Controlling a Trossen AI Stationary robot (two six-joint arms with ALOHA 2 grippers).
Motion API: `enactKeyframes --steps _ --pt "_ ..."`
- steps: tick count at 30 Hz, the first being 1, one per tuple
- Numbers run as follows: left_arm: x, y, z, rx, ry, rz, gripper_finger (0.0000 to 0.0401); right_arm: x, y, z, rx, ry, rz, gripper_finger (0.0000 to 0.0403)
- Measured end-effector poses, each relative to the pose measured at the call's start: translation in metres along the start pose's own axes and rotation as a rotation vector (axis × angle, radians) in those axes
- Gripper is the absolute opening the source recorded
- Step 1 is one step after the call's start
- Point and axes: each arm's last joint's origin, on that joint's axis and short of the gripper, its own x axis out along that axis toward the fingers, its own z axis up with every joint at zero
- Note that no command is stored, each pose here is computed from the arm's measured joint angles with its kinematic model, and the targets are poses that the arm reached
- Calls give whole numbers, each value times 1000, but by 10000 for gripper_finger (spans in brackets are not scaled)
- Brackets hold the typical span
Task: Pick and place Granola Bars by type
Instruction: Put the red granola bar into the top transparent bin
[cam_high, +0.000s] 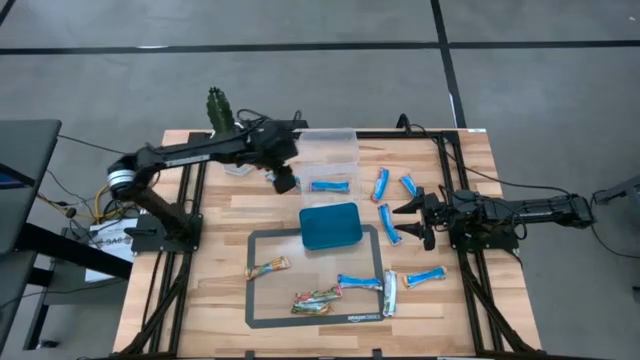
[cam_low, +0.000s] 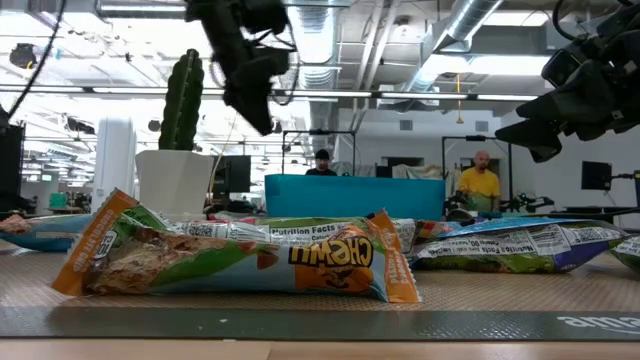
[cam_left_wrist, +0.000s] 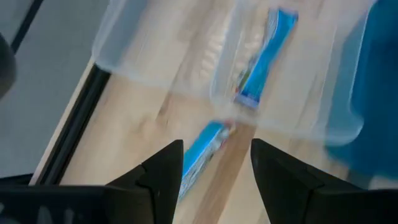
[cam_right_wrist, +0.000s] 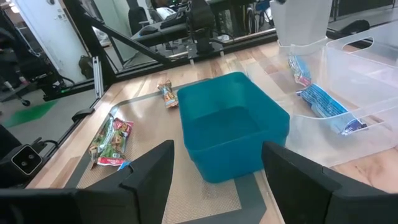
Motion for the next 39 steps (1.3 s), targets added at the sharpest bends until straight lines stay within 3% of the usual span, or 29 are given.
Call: enactKeyframes --steps 6,11,17,22,39 --pt "15 4 -49 181 54 9 181 0 0 0 0 -1 0 235" --pt "32 4 -65 281 28 -11 181 0 0 0 0 0 0 235" --pt "44 5 -67 316 -10 9 181 0 0 0 0 -1 0 235" --pt "62 11 -69 350 37 24 181 0 0 0 0 -1 0 235" --pt "111 14 -39 314 119 -80 181 0 0 0 0 -1 0 235"
